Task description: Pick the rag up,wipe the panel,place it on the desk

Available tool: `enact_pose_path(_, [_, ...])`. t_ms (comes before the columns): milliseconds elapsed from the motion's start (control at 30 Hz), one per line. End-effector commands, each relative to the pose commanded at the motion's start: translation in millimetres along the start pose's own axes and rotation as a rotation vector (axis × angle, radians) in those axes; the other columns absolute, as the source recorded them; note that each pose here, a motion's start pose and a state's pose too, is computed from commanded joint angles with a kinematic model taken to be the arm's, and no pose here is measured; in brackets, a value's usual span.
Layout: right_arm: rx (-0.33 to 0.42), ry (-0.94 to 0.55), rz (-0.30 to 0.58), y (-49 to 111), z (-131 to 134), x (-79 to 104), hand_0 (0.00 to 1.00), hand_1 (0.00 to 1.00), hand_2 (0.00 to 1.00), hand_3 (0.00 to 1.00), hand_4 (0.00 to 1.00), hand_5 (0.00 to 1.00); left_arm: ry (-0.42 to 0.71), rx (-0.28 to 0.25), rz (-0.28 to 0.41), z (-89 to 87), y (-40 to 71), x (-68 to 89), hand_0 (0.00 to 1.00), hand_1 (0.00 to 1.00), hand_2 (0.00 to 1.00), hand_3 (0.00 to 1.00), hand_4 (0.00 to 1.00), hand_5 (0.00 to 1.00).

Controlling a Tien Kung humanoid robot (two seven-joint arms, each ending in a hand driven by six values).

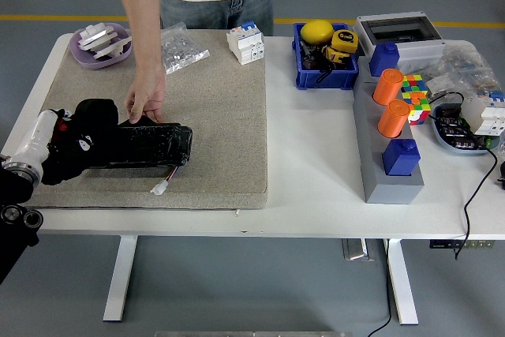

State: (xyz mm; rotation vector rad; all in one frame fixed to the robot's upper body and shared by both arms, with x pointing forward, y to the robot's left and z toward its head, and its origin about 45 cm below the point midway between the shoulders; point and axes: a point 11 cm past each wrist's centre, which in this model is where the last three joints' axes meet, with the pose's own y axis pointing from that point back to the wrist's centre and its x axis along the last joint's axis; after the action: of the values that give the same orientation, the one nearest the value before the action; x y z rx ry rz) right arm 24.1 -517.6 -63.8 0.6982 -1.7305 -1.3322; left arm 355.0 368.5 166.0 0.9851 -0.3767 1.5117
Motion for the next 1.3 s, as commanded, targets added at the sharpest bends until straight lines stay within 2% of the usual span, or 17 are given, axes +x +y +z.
enact_pose_path(233, [0.005,0.003,-0.001,0.5,-2.4,-0.8,0.757,0.72,0.717,0.646,0.967,0.486,-0.04,-0.058,-0.053,22.5,2.3,-17.3,0.244,0.274,0.535,0.472,0.233,0.002])
enact_pose_path(567, [0.007,0.002,0.0,0.8,-3.5,0.0,0.757,0.721,0.717,0.646,0.967,0.485,-0.071,-0.108,-0.103,44.5,2.7,-31.2,0.238,0.272,0.534,0.472,0.236,0.002])
enact_pose_path(967, [0.005,0.004,0.002,0.8,-3.2,1.0,0.757,0.72,0.717,0.646,0.966,0.484,-0.123,-0.19,-0.211,74.2,13.4,-72.8,0.241,0.269,0.533,0.471,0.243,0.002])
enact_pose_path(1300, [0.008,0.009,0.002,1.2,-4.7,0.4,0.757,0.72,0.717,0.647,0.966,0.484,-0.137,-0.235,-0.237,93.7,18.8,-86.0,0.24,0.267,0.532,0.472,0.248,0.002])
